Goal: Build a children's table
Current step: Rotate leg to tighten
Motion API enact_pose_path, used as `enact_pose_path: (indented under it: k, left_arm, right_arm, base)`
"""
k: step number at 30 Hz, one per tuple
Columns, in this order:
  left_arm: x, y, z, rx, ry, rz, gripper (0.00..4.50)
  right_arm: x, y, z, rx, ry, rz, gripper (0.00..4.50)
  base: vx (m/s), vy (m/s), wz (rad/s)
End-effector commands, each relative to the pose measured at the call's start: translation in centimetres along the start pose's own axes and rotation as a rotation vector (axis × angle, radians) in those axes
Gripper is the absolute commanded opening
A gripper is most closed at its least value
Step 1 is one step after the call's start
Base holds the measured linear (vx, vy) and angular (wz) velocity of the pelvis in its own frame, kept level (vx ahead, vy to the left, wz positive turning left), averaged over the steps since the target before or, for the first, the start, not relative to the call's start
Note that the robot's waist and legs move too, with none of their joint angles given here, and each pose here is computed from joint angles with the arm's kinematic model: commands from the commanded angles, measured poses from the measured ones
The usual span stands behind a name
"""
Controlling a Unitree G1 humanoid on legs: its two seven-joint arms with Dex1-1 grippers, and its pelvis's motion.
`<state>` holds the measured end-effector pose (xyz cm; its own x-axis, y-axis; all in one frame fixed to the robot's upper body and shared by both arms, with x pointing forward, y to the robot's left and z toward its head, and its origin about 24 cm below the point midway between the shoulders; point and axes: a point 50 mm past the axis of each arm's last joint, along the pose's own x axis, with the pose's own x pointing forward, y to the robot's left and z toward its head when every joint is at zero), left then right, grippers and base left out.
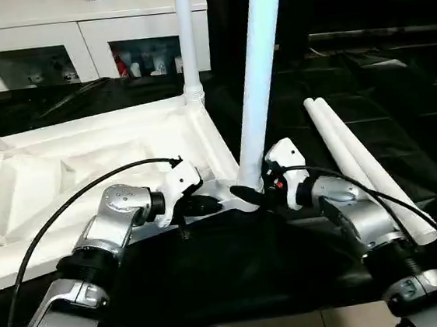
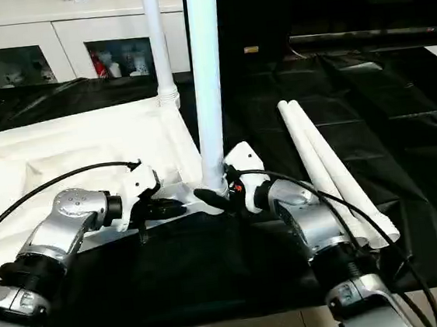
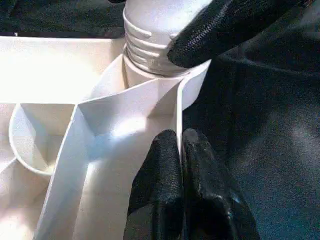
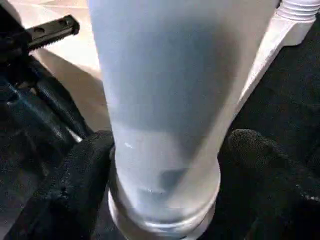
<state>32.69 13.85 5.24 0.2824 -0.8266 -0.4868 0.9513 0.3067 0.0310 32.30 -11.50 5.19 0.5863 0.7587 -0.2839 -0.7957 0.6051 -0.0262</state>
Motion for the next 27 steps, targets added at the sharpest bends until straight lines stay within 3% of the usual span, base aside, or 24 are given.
enact_pose_path:
  k: [1,3,9,15,16,20,21,27]
  left_arm:
    - [-0.3,-0.2,0.2,-0.003,-0.04,-0.024,0.0]
    - [-0.5,-0.2,0.2,-0.007,-0.044,-0.026,0.0]
    - [-0.5,-0.2,0.3,-0.01,-0.048,-0.024,0.0]
    - [-0.3,-0.1,0.2,-0.023,-0.045,0.01,0.0]
    - [0.1,0.5,0.0,-0.04,-0.01,0.083,0.0]
    - [0.7,1.0,-0.1,-0.058,0.017,0.163,0.0]
    - [1.8,1.4,0.2,-0.08,0.031,0.243,0.0]
    - [5.1,1.4,2.1,-0.085,0.042,0.368,0.0]
  right_arm:
    - [-0.5,-0.3,-0.3,0.007,0.02,-0.008,3.59]
    - [-0.5,-0.1,-0.3,0.012,0.022,0.006,3.56]
    - [-0.5,-0.1,-0.3,0.036,0.02,0.009,2.85]
    - [-0.2,-0.1,-0.6,0.088,0.009,-0.022,2.75]
    - [0.2,-0.6,-1.1,0.14,0.004,-0.142,2.74]
    - [0.7,-1.2,-1.7,0.199,0.012,-0.27,2.74]
    - [1.4,-1.3,-2.1,0.24,0.031,-0.382,2.73]
    - [3.8,-0.6,-1.7,0.29,0.046,-0.529,2.73]
  base:
    - [0.0,0.0,0.0]
    - [0.0,0.0,0.0]
    - [0.0,0.0,0.0]
    - [0.0,0.0,0.0]
    - [0.0,0.0,0.0]
    - [0.0,0.0,0.0]
    - [0.0,0.0,0.0]
    - [0.0,0.0,0.0]
